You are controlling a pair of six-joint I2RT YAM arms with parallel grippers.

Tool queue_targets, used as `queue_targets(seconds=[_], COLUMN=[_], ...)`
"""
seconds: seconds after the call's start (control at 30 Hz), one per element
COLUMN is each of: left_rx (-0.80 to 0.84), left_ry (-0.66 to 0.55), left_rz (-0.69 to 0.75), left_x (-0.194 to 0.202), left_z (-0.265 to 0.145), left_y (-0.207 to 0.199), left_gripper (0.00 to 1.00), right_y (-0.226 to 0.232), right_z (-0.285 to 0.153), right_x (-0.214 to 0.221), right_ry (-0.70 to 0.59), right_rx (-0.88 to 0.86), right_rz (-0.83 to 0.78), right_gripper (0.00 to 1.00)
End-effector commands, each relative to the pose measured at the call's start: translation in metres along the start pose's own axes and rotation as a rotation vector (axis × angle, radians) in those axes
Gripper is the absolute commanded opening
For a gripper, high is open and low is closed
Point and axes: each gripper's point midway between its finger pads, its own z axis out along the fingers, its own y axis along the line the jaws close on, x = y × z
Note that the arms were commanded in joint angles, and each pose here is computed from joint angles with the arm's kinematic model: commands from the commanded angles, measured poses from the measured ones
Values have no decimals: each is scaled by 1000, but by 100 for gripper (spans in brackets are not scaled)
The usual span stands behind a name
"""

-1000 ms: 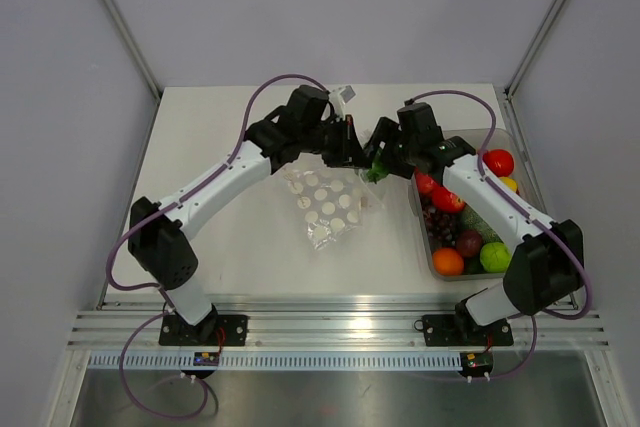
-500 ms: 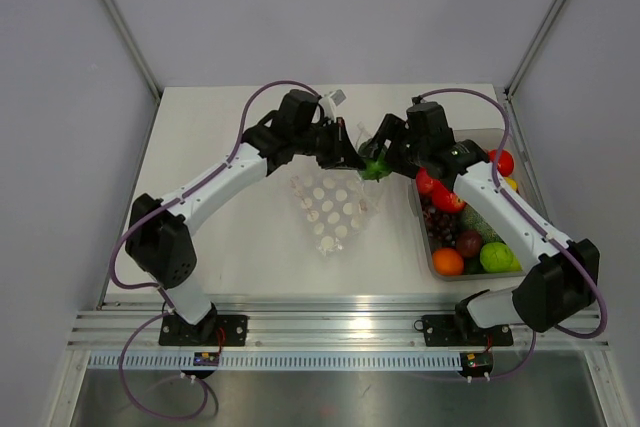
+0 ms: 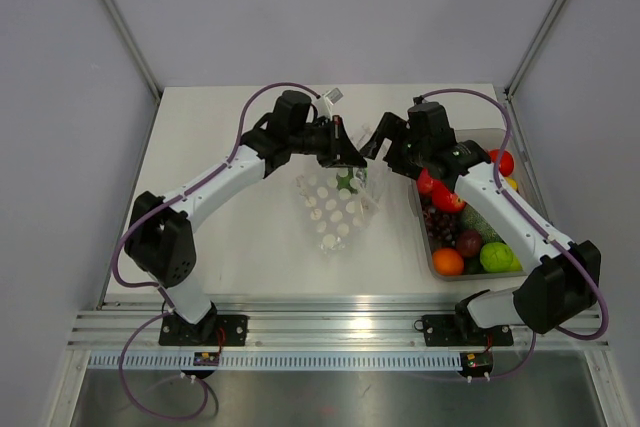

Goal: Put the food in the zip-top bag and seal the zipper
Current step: Place the fake fruit in the zipper food storage bag.

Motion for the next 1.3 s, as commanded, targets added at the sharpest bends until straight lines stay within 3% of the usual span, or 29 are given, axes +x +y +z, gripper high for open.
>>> queue_targets(seconds=[0.0,0.1,0.43,0.57,0.67,0.77,0.8,0.9,1.13,1.27], left_rx=[105,112,90,79,73,49,35,-56,-280,-286], left_ry=[-35,-37,-27,-28,-30,-25,-24,-39,-53,-66], left_rz=[58,62,55,57,60,62,65,78,146,148], left_x=[-14,-16,-13,-13,-12,-11,-12,-18,-27,-28], left_z=[-4,-6,-10,-11,-14,-16,-18,-30,-72,-77], left_y=[-24,-26,-18,-16,-16,-13,-11,-1,7,4], left_gripper=[0,0,0,0,0,0,0,0,0,0], right_y=[10,12,12,2,-4,-10,-12,-18,-25,-33], right_z=[-5,-9,-48,-42,-32,-25,-23,-20,5,34], right_x=[3,-1,-31,-22,-11,1,2,3,-12,-11], right_ry=[16,6,-144,-103,-57,-11,-9,-8,-47,-22], right_rx=[-37,-36,-4,39,46,49,53,76,139,182], right_rz=[-11,-22,-56,-73,-77,-78,-81,-93,-137,-153], right_gripper=[97,97,62,50,46,30,20,7,0,0])
